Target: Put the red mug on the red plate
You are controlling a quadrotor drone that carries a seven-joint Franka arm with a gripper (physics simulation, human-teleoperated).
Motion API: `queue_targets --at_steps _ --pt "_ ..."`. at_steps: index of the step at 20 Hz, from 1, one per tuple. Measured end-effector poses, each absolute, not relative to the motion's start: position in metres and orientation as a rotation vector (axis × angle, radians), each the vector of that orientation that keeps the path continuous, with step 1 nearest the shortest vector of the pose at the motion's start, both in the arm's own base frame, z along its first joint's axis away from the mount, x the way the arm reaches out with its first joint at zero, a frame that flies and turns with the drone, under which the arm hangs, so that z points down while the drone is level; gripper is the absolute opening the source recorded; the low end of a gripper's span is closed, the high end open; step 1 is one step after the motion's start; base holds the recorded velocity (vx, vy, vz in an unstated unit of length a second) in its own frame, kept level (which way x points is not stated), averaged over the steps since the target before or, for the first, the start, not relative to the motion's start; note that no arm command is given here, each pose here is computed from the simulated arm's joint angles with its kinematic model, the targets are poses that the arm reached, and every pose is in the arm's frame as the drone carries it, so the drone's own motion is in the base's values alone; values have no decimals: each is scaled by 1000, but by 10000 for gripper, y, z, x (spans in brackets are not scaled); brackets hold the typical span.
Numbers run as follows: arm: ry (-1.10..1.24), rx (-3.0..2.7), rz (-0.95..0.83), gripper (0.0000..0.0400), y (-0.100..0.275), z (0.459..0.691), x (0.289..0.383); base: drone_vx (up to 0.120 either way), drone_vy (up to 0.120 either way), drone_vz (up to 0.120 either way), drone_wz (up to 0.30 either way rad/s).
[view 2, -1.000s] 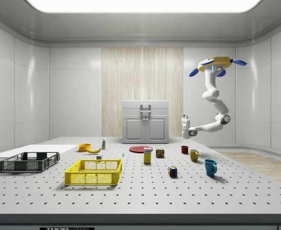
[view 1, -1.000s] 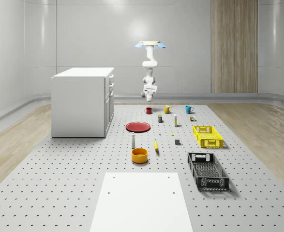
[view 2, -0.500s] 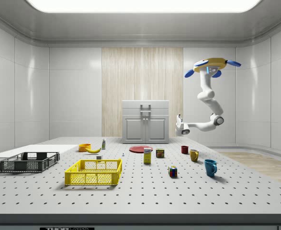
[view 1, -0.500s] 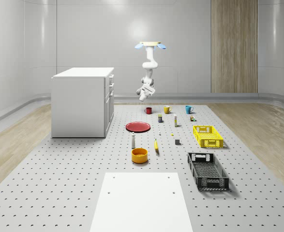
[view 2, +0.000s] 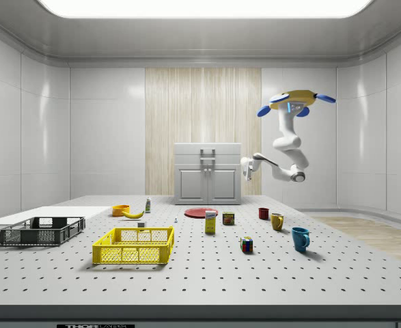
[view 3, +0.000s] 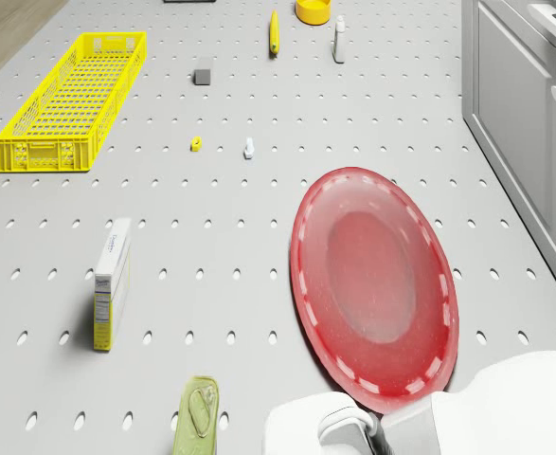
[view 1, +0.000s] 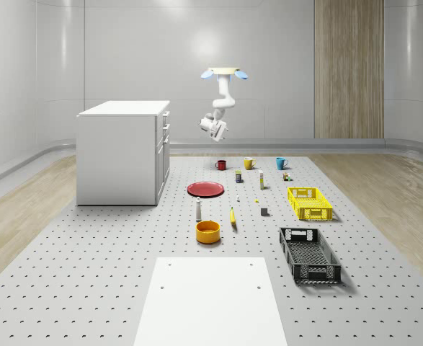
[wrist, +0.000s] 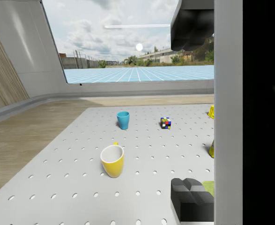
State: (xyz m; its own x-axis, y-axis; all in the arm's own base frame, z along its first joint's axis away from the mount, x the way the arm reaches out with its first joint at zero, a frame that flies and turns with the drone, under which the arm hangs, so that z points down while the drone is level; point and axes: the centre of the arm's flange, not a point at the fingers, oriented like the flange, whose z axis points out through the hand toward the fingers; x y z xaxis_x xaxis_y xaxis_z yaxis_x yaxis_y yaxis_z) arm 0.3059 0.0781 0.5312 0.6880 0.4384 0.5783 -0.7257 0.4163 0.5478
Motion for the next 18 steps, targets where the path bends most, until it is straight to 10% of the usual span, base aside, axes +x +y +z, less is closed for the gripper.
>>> queue_targets --at_steps 8,18 --pt "-100 219 786 400 225 4943 3069 95 0 -115 0" --pt "-19 36 785 400 35 4910 3068 -120 4 -100 0"
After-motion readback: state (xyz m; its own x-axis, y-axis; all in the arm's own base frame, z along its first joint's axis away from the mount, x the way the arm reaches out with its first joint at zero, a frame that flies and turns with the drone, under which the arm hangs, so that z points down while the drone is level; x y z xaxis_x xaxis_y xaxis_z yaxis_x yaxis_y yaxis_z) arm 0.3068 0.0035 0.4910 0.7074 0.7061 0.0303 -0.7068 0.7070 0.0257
